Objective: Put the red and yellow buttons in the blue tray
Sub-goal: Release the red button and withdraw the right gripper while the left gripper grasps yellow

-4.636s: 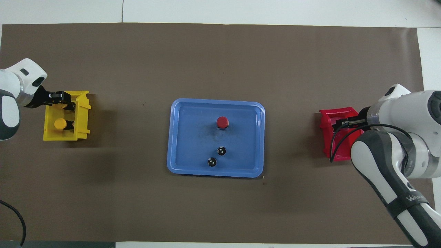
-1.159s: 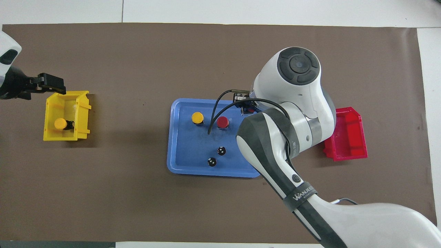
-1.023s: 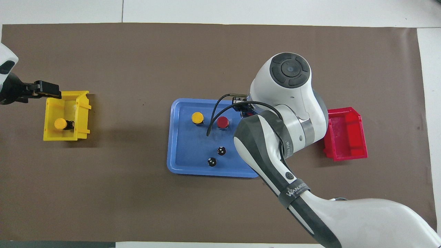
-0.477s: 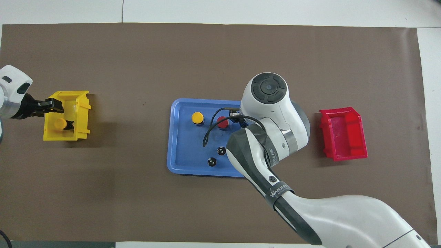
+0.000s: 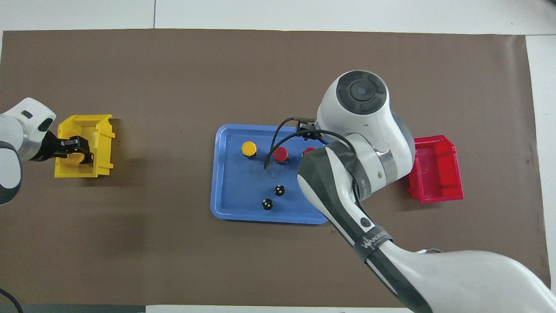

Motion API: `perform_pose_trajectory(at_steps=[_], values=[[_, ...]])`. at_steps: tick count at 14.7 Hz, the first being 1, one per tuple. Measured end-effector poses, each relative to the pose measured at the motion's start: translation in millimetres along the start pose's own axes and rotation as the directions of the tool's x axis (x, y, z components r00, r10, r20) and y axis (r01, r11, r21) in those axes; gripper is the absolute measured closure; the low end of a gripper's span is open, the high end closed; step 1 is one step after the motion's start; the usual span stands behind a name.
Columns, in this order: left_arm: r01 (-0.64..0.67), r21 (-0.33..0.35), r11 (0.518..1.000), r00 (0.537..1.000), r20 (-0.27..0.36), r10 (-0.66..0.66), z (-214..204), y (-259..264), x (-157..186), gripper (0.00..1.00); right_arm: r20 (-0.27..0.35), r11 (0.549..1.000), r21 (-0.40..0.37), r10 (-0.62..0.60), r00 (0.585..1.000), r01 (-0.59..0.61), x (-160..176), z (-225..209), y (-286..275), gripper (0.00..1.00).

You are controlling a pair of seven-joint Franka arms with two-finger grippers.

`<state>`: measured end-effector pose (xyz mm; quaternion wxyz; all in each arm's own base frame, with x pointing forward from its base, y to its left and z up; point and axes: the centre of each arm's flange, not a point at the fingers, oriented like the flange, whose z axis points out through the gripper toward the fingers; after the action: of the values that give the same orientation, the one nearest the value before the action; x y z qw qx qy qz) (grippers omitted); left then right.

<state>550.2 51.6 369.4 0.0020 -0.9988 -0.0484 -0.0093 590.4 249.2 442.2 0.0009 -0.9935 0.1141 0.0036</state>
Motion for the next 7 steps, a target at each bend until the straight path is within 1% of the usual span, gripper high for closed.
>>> perform_pose_trajectory(at_steps=[2,3,4,5,7], values=[[0.0,0.0,1.0,1.0,0.002,0.0,1.2,0.0,-0.7,0.37,-0.006,1.0,0.005,0.0,1.0,0.0,20.2,-61.1,58.8,0.0],[0.0,0.0,1.0,1.0,0.003,0.0,1.7,0.0,-1.0,0.44,-0.013,1.0,0.01,-0.001,1.0,0.001,24.8,-87.6,89.0,0.0],[0.0,0.0,1.0,1.0,0.003,0.0,2.2,-0.1,-1.3,0.44,-0.019,1.0,0.014,-0.002,1.0,0.003,24.8,-112.5,117.6,0.0],[0.001,0.0,1.0,1.0,0.004,-0.001,2.7,-0.4,-1.6,0.47,-0.024,1.0,0.017,-0.005,1.0,0.005,21.6,-133.4,141.7,0.0],[0.001,0.0,1.0,1.0,0.005,-0.001,3.2,-0.8,-2.0,0.48,-0.02,1.0,0.016,-0.016,1.0,0.016,12.5,-165.9,184.2,0.0]])
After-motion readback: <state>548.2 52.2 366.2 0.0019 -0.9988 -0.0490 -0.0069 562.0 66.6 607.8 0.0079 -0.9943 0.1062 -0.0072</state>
